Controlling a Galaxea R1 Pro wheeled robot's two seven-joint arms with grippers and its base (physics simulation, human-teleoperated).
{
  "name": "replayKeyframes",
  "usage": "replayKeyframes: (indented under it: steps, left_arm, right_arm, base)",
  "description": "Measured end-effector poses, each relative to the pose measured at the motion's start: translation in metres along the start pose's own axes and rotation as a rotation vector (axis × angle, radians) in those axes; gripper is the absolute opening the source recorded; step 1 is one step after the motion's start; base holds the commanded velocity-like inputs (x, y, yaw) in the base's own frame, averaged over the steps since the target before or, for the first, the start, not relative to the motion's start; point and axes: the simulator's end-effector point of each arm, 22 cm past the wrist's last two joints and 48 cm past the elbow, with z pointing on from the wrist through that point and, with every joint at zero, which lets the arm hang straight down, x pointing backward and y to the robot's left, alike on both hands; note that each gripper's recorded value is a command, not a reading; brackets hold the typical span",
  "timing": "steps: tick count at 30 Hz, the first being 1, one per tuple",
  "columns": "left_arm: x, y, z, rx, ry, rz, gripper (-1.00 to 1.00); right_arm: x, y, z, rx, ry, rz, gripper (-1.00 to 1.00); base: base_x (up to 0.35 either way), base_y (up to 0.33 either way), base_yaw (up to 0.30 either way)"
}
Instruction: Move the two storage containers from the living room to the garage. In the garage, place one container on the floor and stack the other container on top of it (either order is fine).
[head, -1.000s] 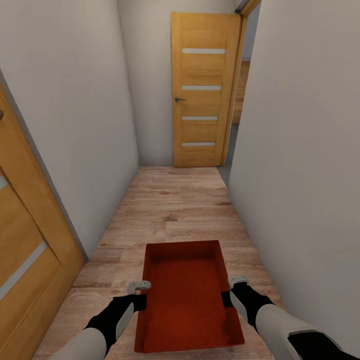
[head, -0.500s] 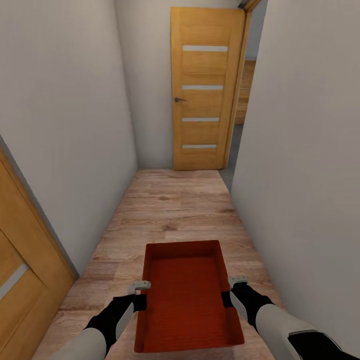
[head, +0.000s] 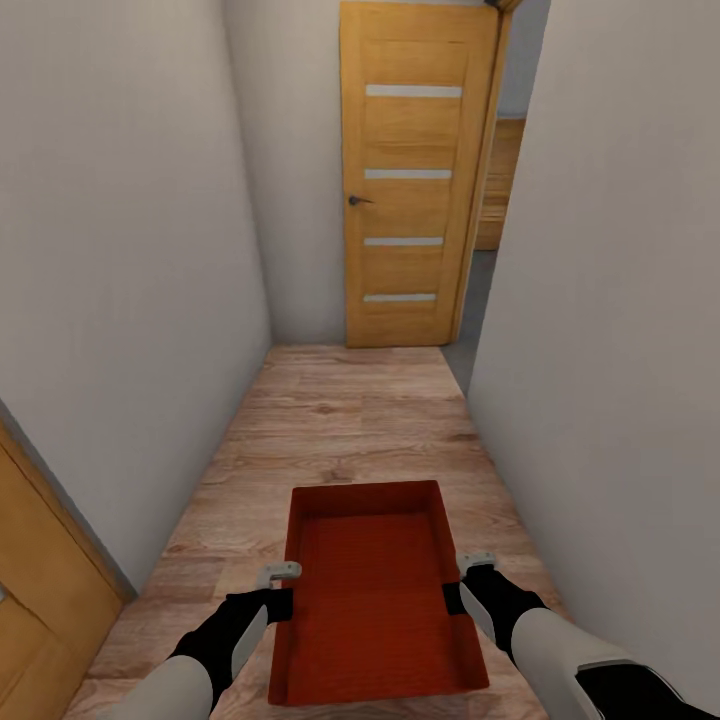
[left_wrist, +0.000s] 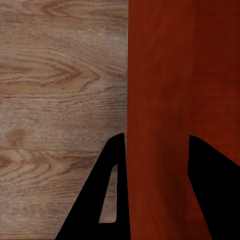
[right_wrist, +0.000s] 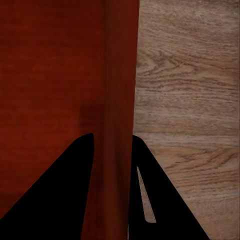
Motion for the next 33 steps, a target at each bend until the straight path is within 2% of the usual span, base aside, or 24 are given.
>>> replayKeyframes:
  steps: [33]
  left_arm:
    - [0.0002, -0.0002, 0.0000, 0.001, 0.000, -0.001, -1.00]
  right_arm:
    - [-0.0002, 0.0006, -0.0001, 0.000, 0.000, -0.001, -1.00]
  base:
    - [0.348, 0.000, 0.000]
